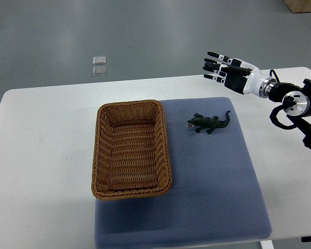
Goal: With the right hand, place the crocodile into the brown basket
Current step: 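Move the right hand down over the dark green toy crocodile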
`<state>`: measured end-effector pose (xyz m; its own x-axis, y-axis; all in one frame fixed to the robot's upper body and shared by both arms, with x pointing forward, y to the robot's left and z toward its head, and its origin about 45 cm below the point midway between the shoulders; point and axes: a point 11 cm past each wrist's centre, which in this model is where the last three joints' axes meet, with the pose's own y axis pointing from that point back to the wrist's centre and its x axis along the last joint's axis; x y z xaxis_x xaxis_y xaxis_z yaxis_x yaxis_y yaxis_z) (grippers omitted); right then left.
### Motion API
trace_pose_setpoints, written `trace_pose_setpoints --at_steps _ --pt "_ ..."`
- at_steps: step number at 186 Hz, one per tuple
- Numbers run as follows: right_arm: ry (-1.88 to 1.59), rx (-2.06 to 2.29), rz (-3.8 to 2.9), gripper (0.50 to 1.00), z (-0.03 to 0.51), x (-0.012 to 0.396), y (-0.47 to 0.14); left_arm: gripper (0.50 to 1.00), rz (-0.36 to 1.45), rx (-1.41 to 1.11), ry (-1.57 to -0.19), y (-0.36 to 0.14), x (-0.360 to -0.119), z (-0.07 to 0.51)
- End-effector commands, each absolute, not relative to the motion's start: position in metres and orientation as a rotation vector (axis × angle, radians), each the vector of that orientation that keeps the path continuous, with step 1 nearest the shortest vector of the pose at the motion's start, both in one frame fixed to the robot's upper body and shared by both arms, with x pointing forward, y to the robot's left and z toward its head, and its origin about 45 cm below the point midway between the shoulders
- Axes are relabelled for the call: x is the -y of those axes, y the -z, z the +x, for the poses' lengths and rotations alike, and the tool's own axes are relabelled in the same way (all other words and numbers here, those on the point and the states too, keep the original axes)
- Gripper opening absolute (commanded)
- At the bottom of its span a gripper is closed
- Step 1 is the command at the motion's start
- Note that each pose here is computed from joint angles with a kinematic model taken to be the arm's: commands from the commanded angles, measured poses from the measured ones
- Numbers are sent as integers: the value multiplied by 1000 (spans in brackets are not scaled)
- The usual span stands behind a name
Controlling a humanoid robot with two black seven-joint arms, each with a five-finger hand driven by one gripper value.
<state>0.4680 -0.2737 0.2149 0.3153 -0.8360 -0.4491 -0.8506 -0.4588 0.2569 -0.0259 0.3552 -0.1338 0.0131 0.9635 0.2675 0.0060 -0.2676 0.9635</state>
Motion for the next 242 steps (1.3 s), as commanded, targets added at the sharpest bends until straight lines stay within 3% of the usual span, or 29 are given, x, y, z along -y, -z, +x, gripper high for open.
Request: trace_pose_setpoints --at_steps 1,70,171,242 --pt "-834 -1623 -2526 928 468 275 -215 1000 1422 -1061 -1400 133 -357 -26" --pt "-771 -1621 -2589 928 468 272 -216 1000 1413 -1061 -1397 134 -356 -25" --pt "-319 -1652 -2867 926 467 264 -218 1000 1418 -1058 -1399 134 -357 -25" --pt "766 -1406 -3351 926 456 250 -218 1000 1419 -1057 -1400 133 -358 -25"
